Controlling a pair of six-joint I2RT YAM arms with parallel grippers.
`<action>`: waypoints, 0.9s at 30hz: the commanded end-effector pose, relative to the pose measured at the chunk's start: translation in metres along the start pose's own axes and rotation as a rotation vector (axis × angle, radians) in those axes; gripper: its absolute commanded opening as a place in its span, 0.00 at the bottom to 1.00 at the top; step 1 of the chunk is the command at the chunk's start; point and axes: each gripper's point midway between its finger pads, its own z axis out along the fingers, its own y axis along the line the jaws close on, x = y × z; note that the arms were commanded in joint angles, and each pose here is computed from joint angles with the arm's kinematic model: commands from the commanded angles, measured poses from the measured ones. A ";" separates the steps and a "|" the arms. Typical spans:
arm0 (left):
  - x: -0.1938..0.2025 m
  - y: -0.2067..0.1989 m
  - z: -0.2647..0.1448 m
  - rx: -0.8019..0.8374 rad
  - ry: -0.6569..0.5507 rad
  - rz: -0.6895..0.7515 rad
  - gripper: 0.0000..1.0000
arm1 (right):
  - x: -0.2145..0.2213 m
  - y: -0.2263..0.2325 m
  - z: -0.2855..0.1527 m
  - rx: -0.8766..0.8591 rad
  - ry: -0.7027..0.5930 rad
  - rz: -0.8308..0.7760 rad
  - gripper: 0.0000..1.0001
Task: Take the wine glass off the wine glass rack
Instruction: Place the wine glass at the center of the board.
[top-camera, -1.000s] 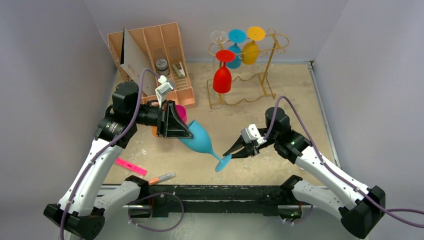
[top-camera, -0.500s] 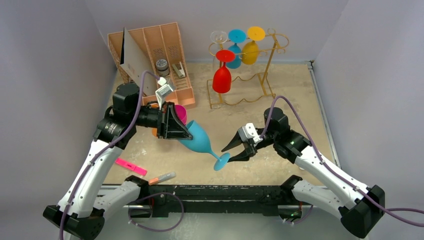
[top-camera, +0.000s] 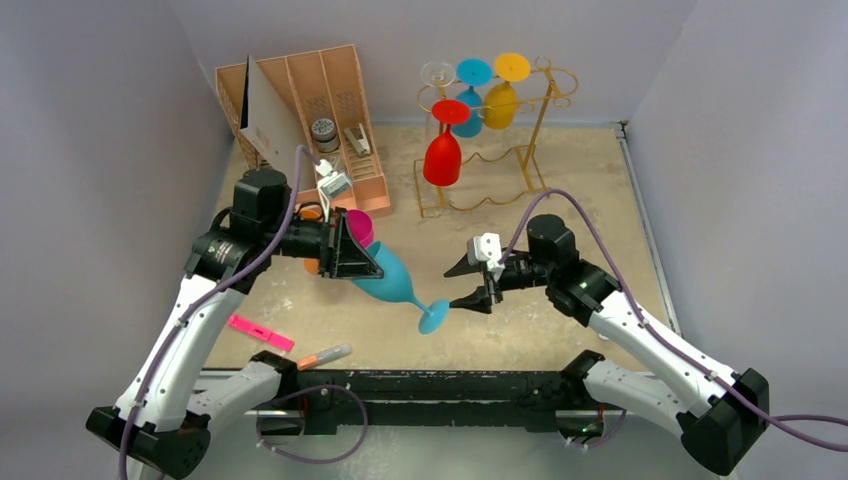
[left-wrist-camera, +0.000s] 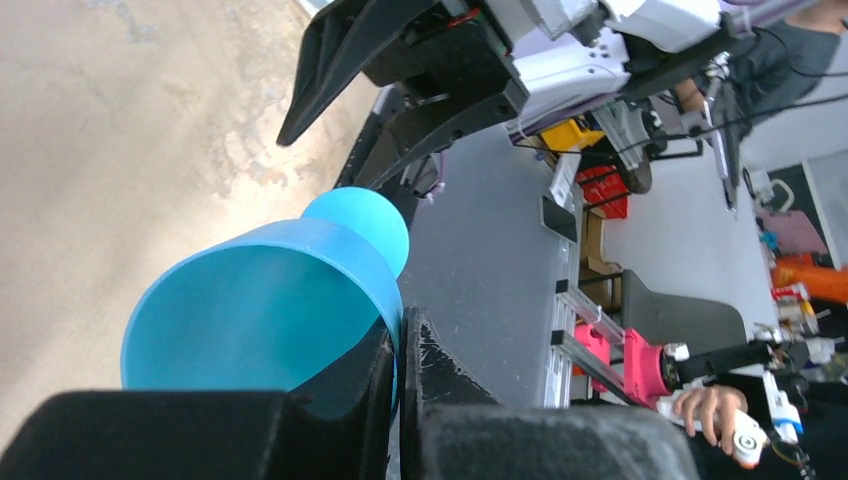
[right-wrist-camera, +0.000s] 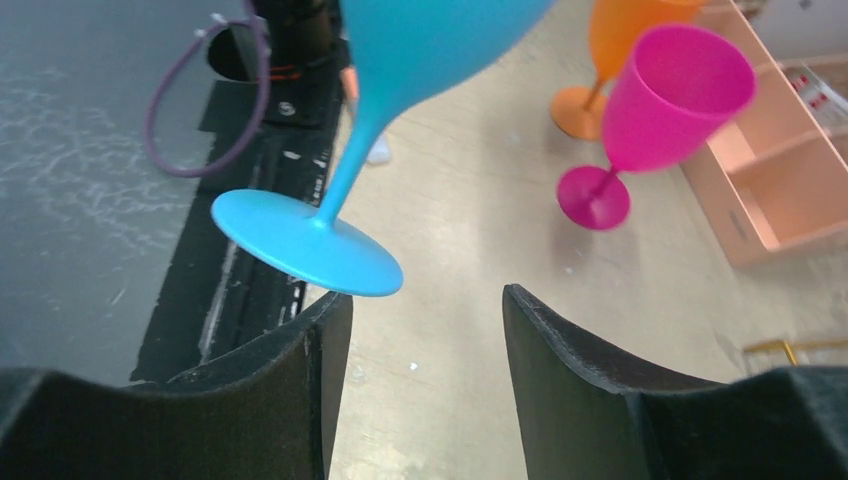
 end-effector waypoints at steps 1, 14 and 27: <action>0.001 0.020 -0.003 -0.127 0.006 0.003 0.00 | -0.001 -0.032 -0.007 0.197 0.028 0.012 0.60; 0.019 0.084 -0.007 -0.421 0.044 -0.104 0.00 | -0.002 -0.053 -0.014 0.334 0.010 0.030 0.63; 0.051 0.148 -0.026 -0.808 0.141 -0.139 0.00 | 0.000 -0.090 -0.031 0.588 -0.007 0.120 0.68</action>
